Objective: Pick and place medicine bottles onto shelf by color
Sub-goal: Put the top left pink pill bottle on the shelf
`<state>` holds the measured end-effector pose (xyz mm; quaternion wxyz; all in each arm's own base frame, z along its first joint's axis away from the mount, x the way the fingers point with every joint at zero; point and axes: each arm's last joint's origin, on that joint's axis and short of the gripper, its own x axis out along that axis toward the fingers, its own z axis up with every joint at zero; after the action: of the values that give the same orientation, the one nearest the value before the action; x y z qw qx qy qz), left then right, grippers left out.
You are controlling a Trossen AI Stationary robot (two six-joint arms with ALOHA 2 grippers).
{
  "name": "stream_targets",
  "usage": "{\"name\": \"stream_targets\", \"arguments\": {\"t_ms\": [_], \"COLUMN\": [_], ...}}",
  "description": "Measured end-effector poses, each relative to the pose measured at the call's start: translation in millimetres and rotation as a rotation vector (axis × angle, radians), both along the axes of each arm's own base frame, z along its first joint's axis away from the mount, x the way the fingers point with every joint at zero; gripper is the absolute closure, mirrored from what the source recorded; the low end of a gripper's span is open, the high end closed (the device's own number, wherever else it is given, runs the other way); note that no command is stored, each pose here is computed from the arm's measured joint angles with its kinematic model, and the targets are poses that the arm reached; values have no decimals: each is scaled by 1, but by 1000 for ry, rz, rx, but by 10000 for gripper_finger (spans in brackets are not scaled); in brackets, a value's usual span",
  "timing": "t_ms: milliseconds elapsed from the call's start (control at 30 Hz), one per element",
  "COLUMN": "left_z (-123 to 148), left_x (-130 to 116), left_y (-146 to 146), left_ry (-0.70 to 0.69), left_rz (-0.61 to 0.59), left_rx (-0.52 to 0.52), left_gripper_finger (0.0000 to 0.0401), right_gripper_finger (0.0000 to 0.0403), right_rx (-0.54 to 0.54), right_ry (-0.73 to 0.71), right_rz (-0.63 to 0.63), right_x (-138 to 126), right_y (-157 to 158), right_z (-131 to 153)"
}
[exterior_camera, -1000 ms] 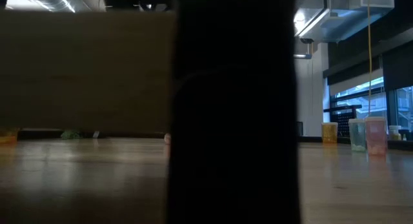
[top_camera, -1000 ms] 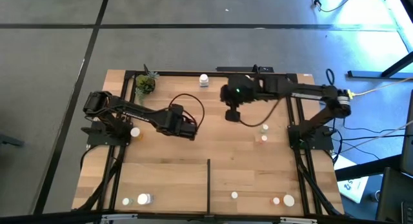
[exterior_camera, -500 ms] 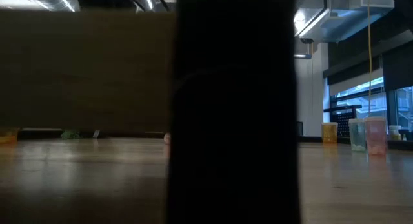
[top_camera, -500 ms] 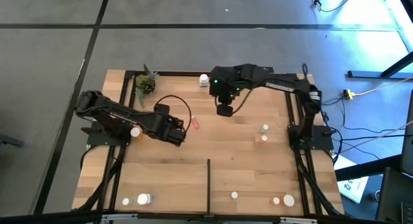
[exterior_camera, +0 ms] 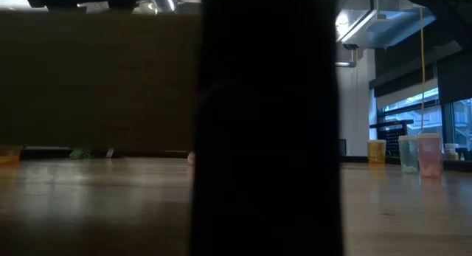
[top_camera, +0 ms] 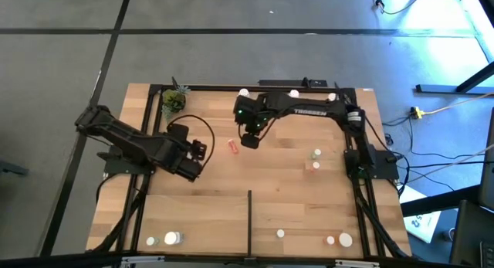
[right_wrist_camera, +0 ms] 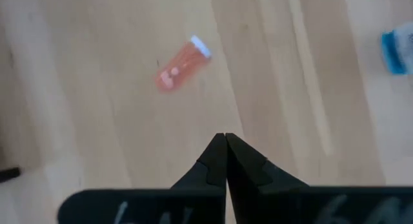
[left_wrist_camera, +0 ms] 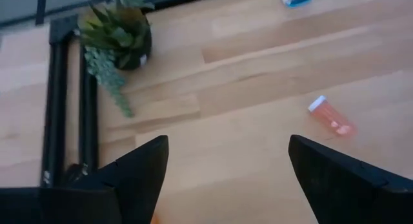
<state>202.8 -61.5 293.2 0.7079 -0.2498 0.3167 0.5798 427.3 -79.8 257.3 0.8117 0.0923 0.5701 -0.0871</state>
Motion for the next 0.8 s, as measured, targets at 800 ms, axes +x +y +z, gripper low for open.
{"name": "stream_targets", "arguments": {"t_ms": [800], "left_z": [6], "left_x": [-12], "left_y": [-19], "left_ry": [-32], "left_rz": [-126], "left_rx": [12], "left_gripper_finger": [87], "right_gripper_finger": [360], "right_rx": [178], "right_ry": [-112], "right_rz": [51], "right_x": [36], "right_y": [11], "right_z": [-44]}}
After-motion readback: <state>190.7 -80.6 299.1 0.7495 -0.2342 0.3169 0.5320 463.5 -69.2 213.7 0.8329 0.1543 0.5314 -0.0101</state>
